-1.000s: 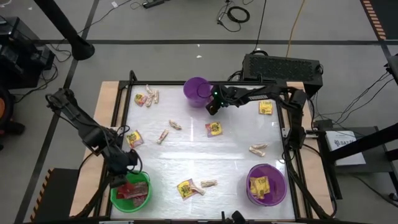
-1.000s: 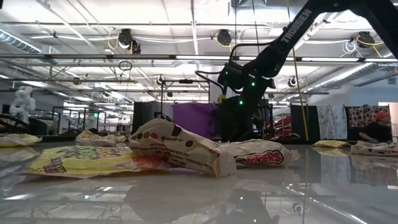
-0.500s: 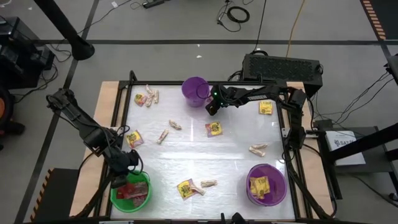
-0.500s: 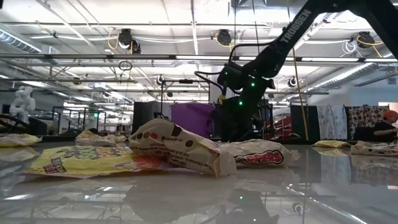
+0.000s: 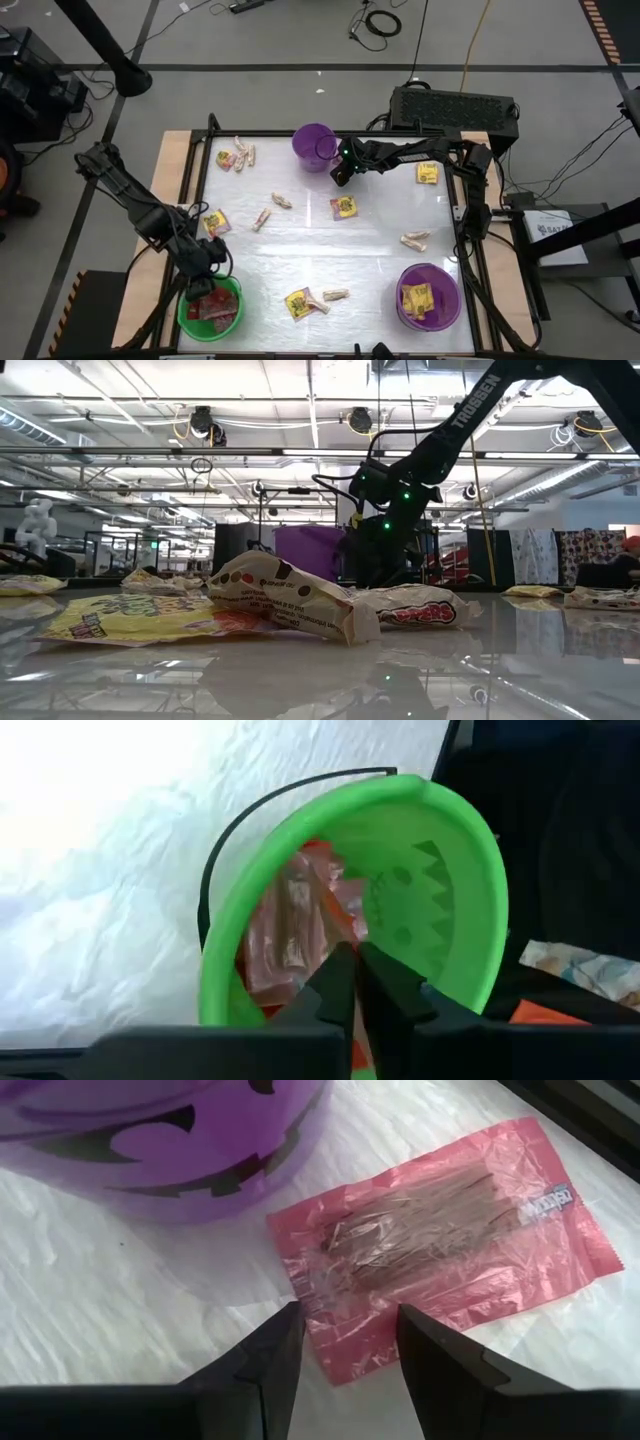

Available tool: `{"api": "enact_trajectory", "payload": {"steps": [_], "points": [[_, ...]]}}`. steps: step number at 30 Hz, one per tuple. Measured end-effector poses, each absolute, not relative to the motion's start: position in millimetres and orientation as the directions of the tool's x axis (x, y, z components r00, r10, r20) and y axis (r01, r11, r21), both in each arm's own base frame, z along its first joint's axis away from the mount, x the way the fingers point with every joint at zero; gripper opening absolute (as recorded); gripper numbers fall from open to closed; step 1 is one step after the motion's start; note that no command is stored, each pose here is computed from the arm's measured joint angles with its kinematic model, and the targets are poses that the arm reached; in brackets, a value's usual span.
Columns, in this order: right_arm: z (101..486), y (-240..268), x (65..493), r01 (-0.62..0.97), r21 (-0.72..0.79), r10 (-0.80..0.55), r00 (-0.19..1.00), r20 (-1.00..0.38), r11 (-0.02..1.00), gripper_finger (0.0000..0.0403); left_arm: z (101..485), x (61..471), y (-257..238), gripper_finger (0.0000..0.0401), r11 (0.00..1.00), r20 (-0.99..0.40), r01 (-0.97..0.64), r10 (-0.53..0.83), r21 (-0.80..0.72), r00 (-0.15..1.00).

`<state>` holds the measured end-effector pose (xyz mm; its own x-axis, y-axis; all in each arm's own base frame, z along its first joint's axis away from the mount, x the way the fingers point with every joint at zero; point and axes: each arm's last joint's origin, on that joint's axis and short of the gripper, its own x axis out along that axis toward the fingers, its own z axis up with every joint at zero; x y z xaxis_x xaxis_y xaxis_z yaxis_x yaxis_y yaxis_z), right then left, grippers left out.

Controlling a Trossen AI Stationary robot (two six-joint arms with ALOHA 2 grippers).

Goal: Sort candy by brand, put in halloween buckets
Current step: Put the red candy into the green bucket

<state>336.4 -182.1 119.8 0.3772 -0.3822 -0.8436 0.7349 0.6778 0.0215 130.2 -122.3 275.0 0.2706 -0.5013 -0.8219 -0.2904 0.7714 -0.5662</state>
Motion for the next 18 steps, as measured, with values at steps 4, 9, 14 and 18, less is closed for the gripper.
{"api": "enact_trajectory", "payload": {"steps": [4, 9, 14, 18], "points": [[119.6, -182.0, 336.3, 0.734, 0.024, -0.379, 0.378, -0.845, 0.679, 0.0157, 273.3, 131.5, -123.5, 0.0064, 0.774, -0.827, -0.299, -0.496, -0.559, 0.263], [119.4, -181.9, 336.3, 0.733, 0.025, -0.377, 0.378, -0.846, 0.68, 0.0157, 273.2, 131.3, -124.4, 0.0117, 0.766, -0.822, -0.298, -0.517, -0.569, 0.239], [119.2, -181.7, 336.3, 0.733, 0.026, -0.376, 0.379, -0.845, 0.68, 0.0157, 277.5, 129.7, -126.3, 0.0133, 0.72, -0.77, -0.29, -0.625, -0.631, 0.126], [119.2, -181.6, 336.5, 0.732, 0.027, -0.376, 0.381, -0.845, 0.681, 0.0145, 294.1, 132.1, -124.2, 0.0134, 0.68, -0.725, -0.258, -0.667, -0.687, 0.171]]}}
